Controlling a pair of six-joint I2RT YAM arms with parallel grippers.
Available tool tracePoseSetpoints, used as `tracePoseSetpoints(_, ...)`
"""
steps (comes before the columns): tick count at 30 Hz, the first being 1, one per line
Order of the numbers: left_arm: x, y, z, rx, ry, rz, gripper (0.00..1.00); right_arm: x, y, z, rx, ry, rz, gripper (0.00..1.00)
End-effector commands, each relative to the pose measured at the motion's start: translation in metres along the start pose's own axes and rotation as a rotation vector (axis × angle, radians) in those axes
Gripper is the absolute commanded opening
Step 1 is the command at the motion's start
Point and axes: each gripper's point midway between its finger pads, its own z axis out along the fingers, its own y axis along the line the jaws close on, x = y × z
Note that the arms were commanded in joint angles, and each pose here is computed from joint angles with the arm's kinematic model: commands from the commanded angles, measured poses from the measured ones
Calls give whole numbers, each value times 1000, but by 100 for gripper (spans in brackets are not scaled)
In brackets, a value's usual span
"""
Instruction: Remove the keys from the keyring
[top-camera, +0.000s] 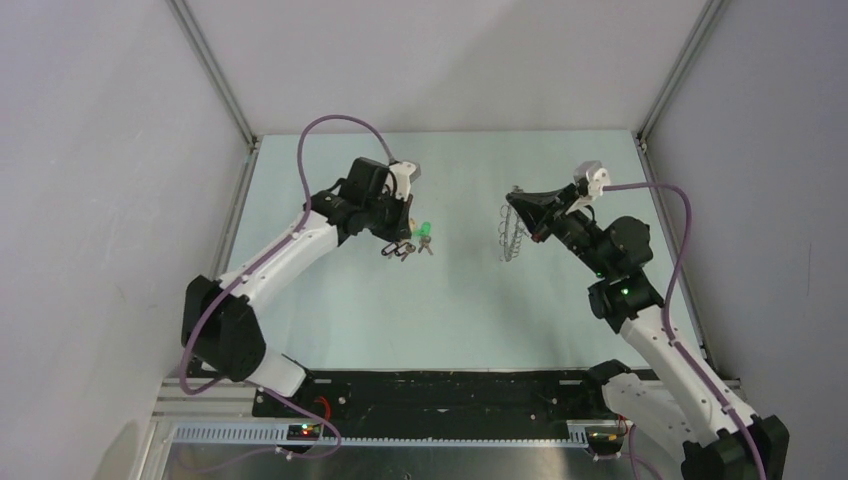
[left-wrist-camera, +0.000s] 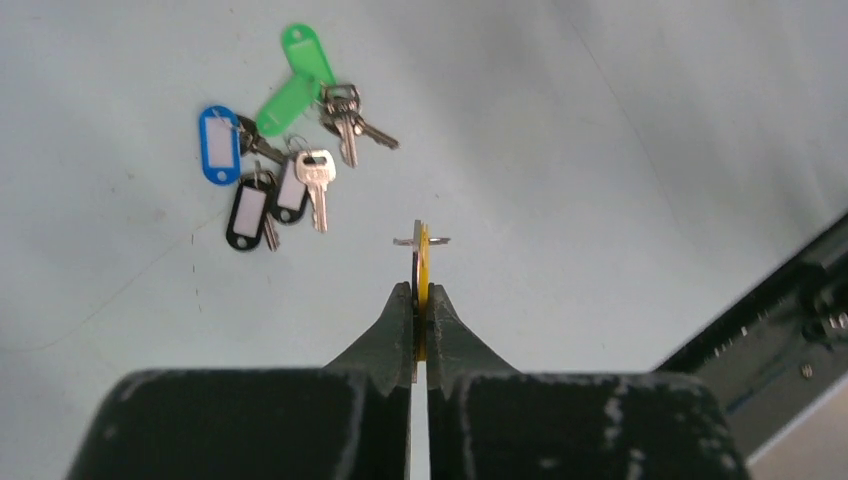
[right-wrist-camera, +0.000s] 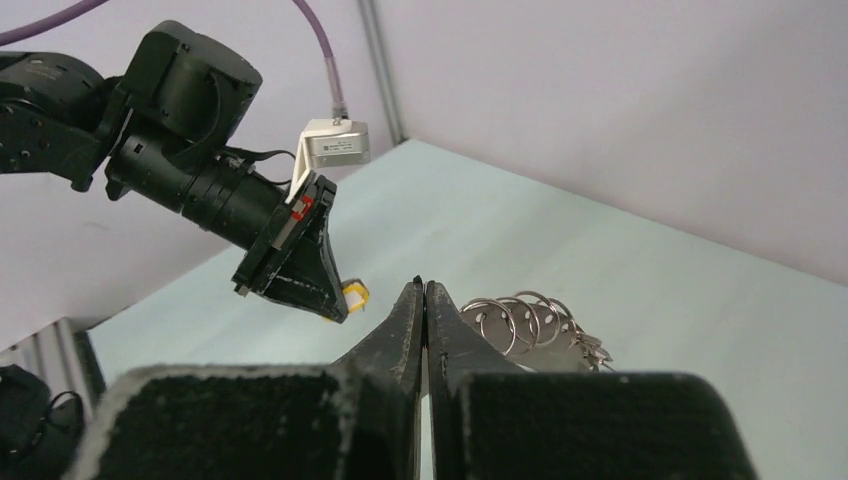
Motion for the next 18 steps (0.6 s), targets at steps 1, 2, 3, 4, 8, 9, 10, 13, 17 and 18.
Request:
tracePoseSetpoints(1, -51, 21, 31, -64, -217, -83, 0, 2, -22, -19, 126, 37, -60, 0)
tracePoseSetpoints(2, -48, 26, 43, -72, -200, -94, 0, 4, -26, -24, 148, 50, -64, 0)
tracePoseSetpoints(3, -52, 30, 49, -76, -211, -100, 0, 4, -30, -26, 171, 54, -66, 0)
tracePoseSetpoints(4, -47, 36, 62, -83, -188, -113, 0, 6, -34, -30, 192, 67, -66, 0)
tracePoseSetpoints(8, -33, 55, 101, -81, -121, -155, 3, 11, -46, -37, 256, 88, -56, 0)
tracePoseSetpoints(9, -31, 58, 106, -85, -115, -161, 3, 12, -49, -38, 268, 90, -48, 0)
tracePoseSetpoints(10, -25, 65, 114, -95, -101, -172, 4, 12, -49, -38, 270, 92, -45, 0)
tracePoseSetpoints(13, -18, 76, 122, -118, -90, -197, 15, 12, -52, -38, 282, 92, -42, 0)
tracePoseSetpoints(17, -29, 82, 101, -173, -161, -221, 85, 11, -66, -44, 349, 90, -50, 0)
tracePoseSetpoints(18, -35, 84, 94, -193, -193, -222, 92, 10, -70, -45, 366, 86, -52, 0)
